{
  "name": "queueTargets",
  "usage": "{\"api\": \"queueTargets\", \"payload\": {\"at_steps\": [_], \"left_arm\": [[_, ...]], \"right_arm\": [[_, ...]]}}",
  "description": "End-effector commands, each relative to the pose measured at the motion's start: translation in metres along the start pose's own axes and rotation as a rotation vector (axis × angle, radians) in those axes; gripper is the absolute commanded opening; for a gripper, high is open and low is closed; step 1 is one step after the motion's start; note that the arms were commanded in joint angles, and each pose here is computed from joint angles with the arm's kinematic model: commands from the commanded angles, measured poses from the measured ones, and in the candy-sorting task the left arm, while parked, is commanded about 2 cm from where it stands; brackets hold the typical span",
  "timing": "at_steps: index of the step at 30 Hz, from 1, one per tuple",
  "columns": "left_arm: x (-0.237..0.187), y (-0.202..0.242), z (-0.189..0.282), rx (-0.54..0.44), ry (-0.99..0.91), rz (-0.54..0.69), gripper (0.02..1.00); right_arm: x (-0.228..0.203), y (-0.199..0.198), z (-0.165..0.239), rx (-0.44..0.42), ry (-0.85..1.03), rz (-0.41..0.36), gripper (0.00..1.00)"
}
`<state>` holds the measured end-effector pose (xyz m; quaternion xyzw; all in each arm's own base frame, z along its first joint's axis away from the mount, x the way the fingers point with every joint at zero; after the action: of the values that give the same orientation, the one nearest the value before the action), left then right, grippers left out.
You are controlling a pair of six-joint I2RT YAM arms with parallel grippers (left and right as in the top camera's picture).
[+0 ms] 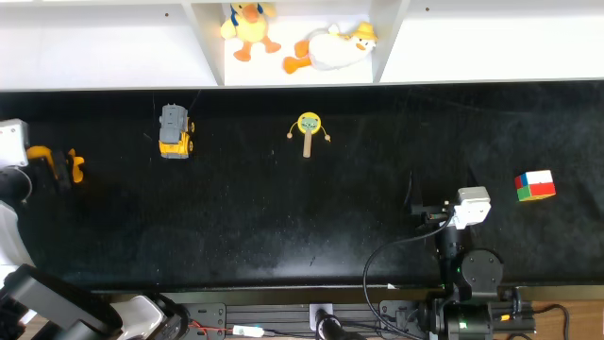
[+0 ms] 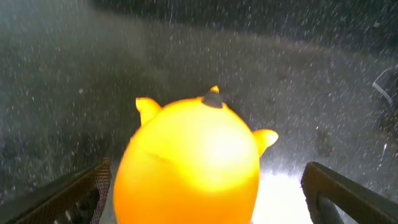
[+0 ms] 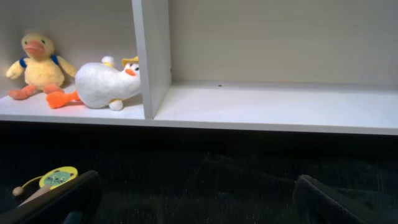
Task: Store Toys
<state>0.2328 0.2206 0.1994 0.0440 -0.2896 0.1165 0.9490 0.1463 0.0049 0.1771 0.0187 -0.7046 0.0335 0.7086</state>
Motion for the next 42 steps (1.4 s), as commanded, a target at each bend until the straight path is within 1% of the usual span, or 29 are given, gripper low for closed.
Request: {"api": "queueTargets", "payload": {"at_steps": [1, 6, 9, 11, 15, 18, 19, 20, 23, 24, 27, 29, 33, 38, 42], "left_arm": [[-0.007, 0.003, -0.002, 0.019, 0.037, -0.008, 0.998], [-0.012, 0.011, 0.000, 0.035, 0.040, 0.020, 0.993], [-0.012, 0.013, 0.001, 0.041, 0.035, 0.022, 0.943], [-0.010, 0.014, 0.000, 0.043, 0.023, 0.018, 0.932], [-0.006, 0.011, -0.001, 0.021, -0.002, 0.010, 0.899], [-0.005, 0.009, -0.003, 0.015, 0.001, 0.007, 0.851], [-0.005, 0.008, -0.004, 0.014, 0.001, 0.006, 0.805], [-0.005, 0.008, -0.005, 0.012, 0.003, 0.007, 0.728], [-0.006, 0.009, -0.008, 0.009, 0.008, 0.009, 0.408], [-0.006, 0.009, -0.008, 0.009, 0.008, 0.009, 0.286], [-0.004, 0.008, -0.009, -0.015, -0.012, 0.007, 0.119], [-0.002, 0.007, -0.008, -0.032, -0.032, 0.017, 0.064], [0.006, -0.001, 0.003, -0.029, -0.073, 0.080, 0.042], [0.027, -0.028, 0.025, -0.029, -0.149, 0.060, 0.045], [0.046, -0.046, 0.025, 0.036, -0.184, 0.083, 0.056]], "right_arm": [[-0.003, 0.001, 0.000, 0.010, 0.001, -0.005, 0.996], [-0.003, 0.001, 0.000, 0.010, 0.001, -0.005, 0.991], [-0.003, 0.001, 0.000, 0.010, 0.001, -0.005, 0.993], [-0.003, 0.001, 0.000, 0.010, 0.001, -0.005, 0.993], [-0.003, 0.001, 0.000, 0.010, 0.001, -0.005, 0.996], [-0.003, 0.001, 0.000, 0.010, 0.001, -0.005, 0.993], [-0.003, 0.001, 0.000, 0.010, 0.001, -0.005, 0.996], [-0.003, 0.001, 0.000, 0.010, 0.001, -0.005, 0.996], [-0.003, 0.001, 0.000, 0.010, 0.001, -0.005, 0.996], [-0.003, 0.001, 0.000, 0.010, 0.001, -0.005, 0.993], [-0.003, 0.001, 0.000, 0.010, 0.001, -0.005, 0.996], [-0.003, 0.001, 0.000, 0.010, 0.001, -0.005, 0.996], [-0.003, 0.001, 0.000, 0.010, 0.001, -0.005, 0.993], [-0.003, 0.001, 0.000, 0.010, 0.001, -0.005, 0.996], [-0.003, 0.001, 0.000, 0.010, 0.001, -0.005, 0.996]]}}
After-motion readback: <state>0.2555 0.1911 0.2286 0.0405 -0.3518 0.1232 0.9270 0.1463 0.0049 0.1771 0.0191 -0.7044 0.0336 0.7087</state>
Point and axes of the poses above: each gripper's point midway between its finger pads, its own z axis back along the fingers, its own y axis along the line the jaws close on, x = y × z, the point moved 10 cm from there along z, back along the fingers, and after that the axes turned 2 degrees about z, right-handed, at the moved point
